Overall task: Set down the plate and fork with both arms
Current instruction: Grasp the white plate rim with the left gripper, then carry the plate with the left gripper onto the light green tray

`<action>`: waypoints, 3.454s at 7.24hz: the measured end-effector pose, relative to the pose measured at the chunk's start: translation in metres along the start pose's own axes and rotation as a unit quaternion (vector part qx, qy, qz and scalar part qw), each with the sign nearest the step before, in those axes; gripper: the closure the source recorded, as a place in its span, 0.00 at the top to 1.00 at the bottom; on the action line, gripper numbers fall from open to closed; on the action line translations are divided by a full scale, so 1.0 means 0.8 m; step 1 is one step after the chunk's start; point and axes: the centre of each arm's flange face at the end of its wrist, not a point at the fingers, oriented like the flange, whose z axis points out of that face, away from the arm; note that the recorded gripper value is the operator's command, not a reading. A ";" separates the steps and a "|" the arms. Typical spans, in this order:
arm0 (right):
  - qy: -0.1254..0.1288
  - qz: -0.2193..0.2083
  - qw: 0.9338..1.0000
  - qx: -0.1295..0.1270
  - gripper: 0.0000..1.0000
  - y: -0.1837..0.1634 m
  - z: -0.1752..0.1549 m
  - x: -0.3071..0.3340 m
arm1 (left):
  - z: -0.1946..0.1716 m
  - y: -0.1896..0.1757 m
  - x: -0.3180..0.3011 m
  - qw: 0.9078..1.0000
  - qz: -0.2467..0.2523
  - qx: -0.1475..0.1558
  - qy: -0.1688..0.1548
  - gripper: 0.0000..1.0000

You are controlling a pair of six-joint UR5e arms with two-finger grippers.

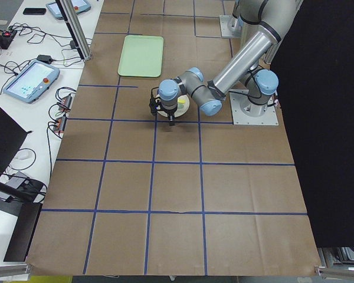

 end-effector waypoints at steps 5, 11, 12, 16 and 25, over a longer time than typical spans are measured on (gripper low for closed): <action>0.000 0.000 1.000 0.001 1.00 0.000 -0.001 0.000 | 0.017 -0.002 -0.004 1.000 -0.008 -0.011 0.007 0.43; -0.001 0.001 1.000 0.003 1.00 0.000 -0.002 0.000 | 0.018 -0.002 0.001 1.000 -0.019 -0.010 0.022 0.05; -0.001 0.001 1.000 0.002 1.00 -0.001 0.000 0.000 | 0.017 -0.001 0.001 1.000 -0.019 -0.009 0.022 0.05; -0.001 0.002 1.000 0.002 1.00 0.000 -0.001 0.000 | 0.002 -0.007 0.018 1.000 -0.012 0.005 0.022 0.00; -0.001 0.000 1.000 0.000 1.00 -0.002 0.002 0.001 | 0.067 -0.205 0.372 0.982 0.167 0.025 0.088 0.00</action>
